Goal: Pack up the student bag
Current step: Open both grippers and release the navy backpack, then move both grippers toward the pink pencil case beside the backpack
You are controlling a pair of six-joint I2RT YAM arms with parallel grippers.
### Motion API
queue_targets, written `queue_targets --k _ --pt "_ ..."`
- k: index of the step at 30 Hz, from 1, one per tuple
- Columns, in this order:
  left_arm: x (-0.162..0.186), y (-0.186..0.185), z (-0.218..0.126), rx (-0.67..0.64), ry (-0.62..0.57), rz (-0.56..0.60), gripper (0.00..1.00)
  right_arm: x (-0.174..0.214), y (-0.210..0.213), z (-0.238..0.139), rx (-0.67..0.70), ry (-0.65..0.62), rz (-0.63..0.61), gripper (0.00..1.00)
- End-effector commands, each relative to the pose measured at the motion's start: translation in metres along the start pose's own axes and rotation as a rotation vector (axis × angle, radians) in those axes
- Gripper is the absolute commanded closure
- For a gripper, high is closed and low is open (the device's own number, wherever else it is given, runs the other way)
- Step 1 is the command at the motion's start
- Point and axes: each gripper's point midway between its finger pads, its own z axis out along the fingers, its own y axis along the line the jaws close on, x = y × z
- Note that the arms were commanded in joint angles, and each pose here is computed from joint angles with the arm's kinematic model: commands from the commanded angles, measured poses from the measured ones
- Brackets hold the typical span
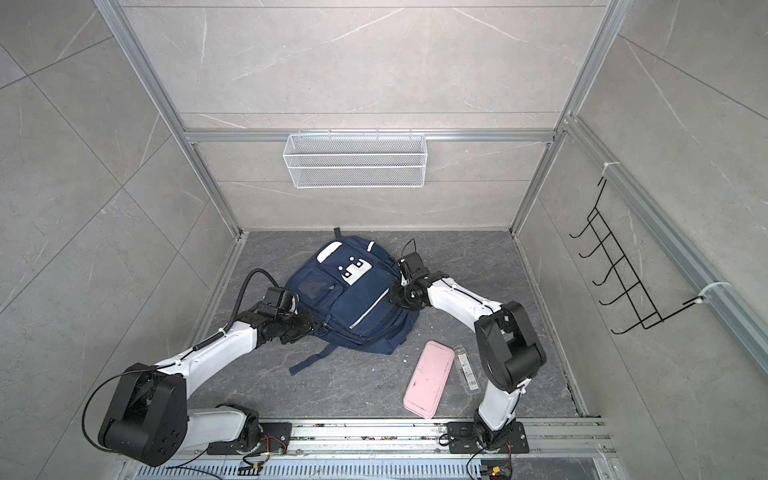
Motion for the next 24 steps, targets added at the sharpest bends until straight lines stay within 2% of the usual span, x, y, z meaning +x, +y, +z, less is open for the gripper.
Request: queue_targets --k 1,8,13,18,24 --pt "-0.010 -0.018 -0.023 -0.005 -0.045 0.088 0.49 0.011 -0.002 -0.036 0.005 -0.034 -0.032 0.42" --pt "0.000 -0.063 -0.037 0.037 -0.052 0.263 0.47 0.053 -0.026 -0.078 0.028 -0.026 -0.014 0.41" --pt "0.020 -0.098 -0.030 0.139 -0.011 0.371 0.46 0.082 -0.043 -0.098 0.051 -0.001 0.014 0.41" --pt "0.067 -0.154 -0.022 0.288 0.115 0.565 0.44 0.112 -0.050 -0.116 0.030 0.034 0.080 0.33" --pt "0.122 -0.197 -0.008 0.427 0.253 0.673 0.44 0.145 -0.068 -0.127 0.110 0.075 0.109 0.29"
